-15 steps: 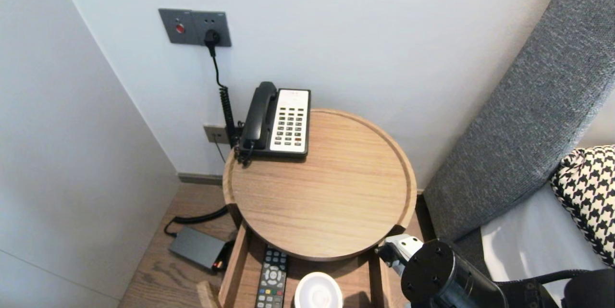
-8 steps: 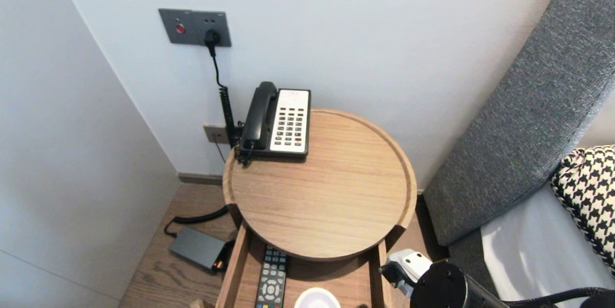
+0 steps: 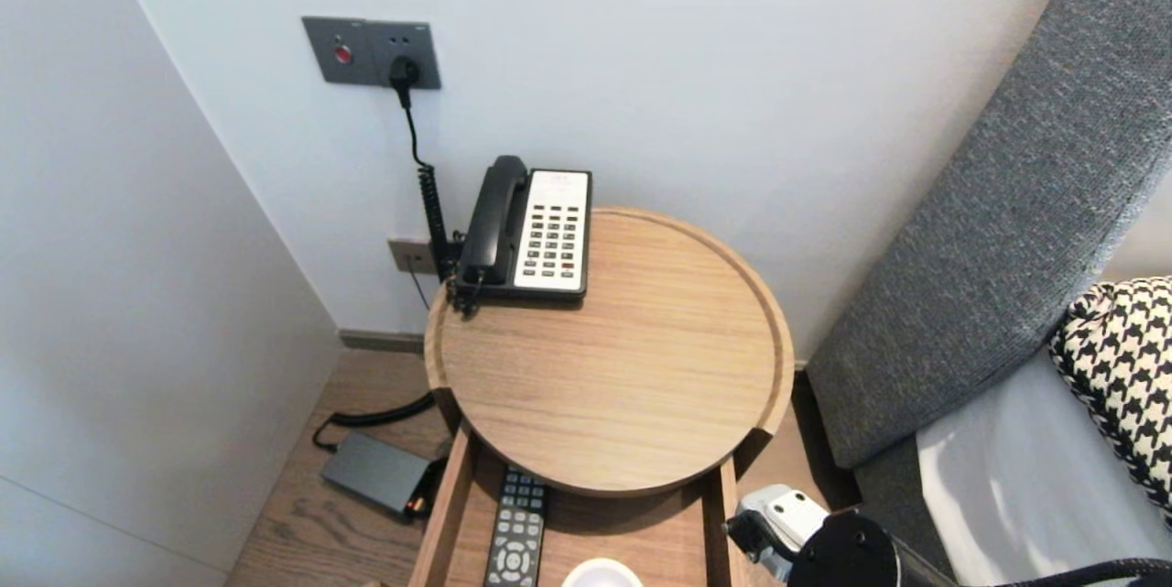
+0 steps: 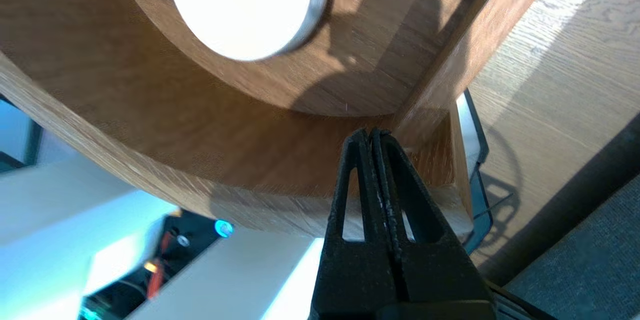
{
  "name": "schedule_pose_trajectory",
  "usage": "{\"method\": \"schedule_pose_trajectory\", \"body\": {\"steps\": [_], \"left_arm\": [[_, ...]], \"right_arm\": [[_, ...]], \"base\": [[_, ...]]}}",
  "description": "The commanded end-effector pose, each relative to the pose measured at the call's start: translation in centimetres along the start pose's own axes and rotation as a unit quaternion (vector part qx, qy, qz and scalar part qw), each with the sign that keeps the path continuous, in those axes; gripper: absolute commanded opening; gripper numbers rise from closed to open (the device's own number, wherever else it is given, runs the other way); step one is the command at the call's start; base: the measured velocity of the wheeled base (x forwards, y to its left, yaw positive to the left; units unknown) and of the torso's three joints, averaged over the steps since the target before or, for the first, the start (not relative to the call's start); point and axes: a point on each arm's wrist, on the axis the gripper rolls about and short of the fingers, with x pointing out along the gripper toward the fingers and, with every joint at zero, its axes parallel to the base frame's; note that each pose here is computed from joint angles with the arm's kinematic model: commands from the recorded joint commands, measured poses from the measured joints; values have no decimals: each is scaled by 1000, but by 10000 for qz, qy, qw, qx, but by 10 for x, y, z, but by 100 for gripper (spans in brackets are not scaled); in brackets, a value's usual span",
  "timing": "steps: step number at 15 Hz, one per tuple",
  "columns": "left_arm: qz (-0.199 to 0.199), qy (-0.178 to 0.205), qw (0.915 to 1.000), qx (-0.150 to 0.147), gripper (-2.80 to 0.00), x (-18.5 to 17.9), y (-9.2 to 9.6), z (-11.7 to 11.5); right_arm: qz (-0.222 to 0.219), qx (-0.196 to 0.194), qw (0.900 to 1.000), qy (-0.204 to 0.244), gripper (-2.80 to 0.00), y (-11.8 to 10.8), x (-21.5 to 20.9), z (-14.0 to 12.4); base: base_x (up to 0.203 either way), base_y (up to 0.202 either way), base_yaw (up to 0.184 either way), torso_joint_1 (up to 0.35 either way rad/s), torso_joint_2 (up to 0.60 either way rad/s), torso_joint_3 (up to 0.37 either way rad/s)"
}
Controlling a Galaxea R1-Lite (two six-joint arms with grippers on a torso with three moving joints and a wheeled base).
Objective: Open the nightstand drawer, then take the remote control out of the drawer one by one and place them on the table
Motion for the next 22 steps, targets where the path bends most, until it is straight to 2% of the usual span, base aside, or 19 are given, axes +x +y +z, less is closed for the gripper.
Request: {"method": "schedule_pose_trajectory", "body": {"steps": [1, 4, 7, 9, 13, 16, 20, 22], "left_arm": [[-3, 58, 10000, 1, -280, 1, 0, -3], [-3, 58, 10000, 1, -280, 1, 0, -3], [-3, 58, 10000, 1, -280, 1, 0, -3], [-3, 58, 10000, 1, -280, 1, 0, -3], [-3, 58, 10000, 1, -280, 1, 0, -3], [-3, 58, 10000, 1, -280, 1, 0, -3], [-3, 58, 10000, 1, -280, 1, 0, -3], [-3, 58, 10000, 1, -280, 1, 0, -3]], "right_arm": [[77, 192, 9995, -221, -280, 3, -4, 13], [102, 684, 9956, -640, -280, 2, -12, 43], [54, 858, 9947, -573, -280, 9, -22, 61], [137, 1131, 9914, -647, -280, 20, -29, 79], [-146, 1310, 9912, 127, -280, 29, -47, 93], [-84, 1276, 9911, 381, -280, 39, -38, 93], [-208, 1134, 9921, 492, -280, 50, -22, 91], [-399, 1121, 9906, 670, -280, 54, 0, 91]], "base": [[0, 0, 0, 0, 0, 0], [0, 0, 0, 0, 0, 0], [0, 0, 0, 0, 0, 0], [0, 0, 0, 0, 0, 0], [0, 0, 0, 0, 0, 0], [0, 0, 0, 0, 0, 0], [0, 0, 0, 0, 0, 0], [0, 0, 0, 0, 0, 0]]}}
